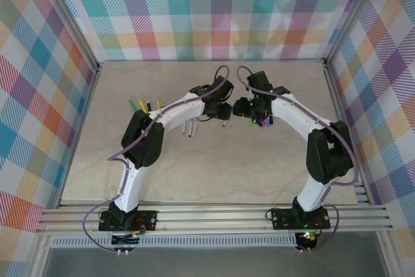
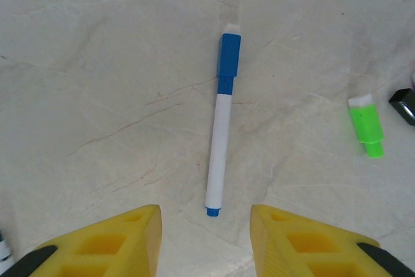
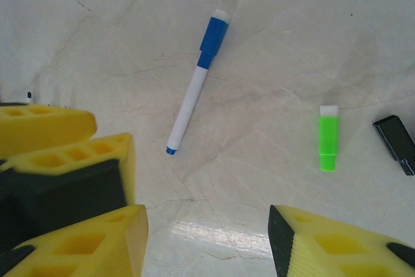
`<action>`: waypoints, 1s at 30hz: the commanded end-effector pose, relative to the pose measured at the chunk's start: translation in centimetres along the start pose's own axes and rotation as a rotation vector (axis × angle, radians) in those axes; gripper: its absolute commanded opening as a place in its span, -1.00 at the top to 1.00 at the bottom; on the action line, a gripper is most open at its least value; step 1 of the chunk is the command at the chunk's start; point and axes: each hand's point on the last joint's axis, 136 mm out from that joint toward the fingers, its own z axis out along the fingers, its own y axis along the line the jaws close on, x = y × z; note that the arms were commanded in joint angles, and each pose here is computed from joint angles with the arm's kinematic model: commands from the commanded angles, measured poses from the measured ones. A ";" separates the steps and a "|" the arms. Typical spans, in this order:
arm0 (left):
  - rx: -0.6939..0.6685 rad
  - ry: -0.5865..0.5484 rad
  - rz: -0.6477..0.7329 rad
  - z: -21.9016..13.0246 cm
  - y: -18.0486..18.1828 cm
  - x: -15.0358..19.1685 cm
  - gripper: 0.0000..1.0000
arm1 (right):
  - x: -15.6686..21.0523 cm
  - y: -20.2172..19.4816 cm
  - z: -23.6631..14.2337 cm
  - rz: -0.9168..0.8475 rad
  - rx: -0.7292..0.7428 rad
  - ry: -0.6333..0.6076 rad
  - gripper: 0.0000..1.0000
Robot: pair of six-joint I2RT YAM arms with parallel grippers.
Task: Open the pen caps
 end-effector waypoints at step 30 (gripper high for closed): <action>-0.130 0.164 0.032 8.1 0.2 3.8 0.50 | 0.6 -3.2 -2.3 0.108 -0.038 -0.050 -0.12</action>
